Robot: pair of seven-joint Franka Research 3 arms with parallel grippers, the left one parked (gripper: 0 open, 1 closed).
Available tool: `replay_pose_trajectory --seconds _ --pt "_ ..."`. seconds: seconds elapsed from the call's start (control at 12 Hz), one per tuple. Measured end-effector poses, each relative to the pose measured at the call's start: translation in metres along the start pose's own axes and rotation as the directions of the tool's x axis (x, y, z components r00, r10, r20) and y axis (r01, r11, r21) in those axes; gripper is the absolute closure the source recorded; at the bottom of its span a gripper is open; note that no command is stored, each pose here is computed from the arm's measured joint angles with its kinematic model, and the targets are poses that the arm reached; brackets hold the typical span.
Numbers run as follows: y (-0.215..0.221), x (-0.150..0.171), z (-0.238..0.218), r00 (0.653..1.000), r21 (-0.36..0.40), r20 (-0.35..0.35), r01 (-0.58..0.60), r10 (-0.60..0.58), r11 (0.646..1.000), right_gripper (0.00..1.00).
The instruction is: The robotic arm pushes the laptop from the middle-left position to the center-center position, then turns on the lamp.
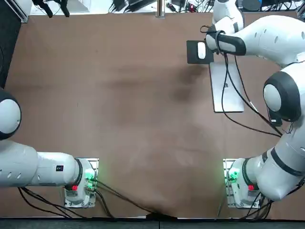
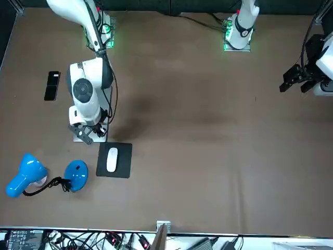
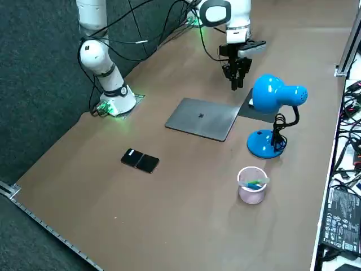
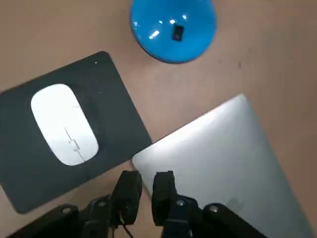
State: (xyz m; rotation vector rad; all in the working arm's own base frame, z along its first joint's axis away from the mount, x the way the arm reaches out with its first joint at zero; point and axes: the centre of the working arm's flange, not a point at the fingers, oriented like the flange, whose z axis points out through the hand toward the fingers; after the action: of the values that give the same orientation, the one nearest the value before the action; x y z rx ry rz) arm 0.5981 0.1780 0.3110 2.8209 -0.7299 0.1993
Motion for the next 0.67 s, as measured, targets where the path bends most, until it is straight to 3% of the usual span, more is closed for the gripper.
replay_pose_trajectory --seconds 0.17,0.33,0.67 --pt "0.007 0.008 0.003 0.99 -0.006 -0.001 0.143 -0.143 0.99 0.79" --pt "0.012 0.017 0.007 0.96 -0.014 0.0 0.281 -0.281 0.96 0.98" --pt "0.032 0.043 0.019 0.866 -0.026 0.014 0.501 -0.501 0.865 0.98"
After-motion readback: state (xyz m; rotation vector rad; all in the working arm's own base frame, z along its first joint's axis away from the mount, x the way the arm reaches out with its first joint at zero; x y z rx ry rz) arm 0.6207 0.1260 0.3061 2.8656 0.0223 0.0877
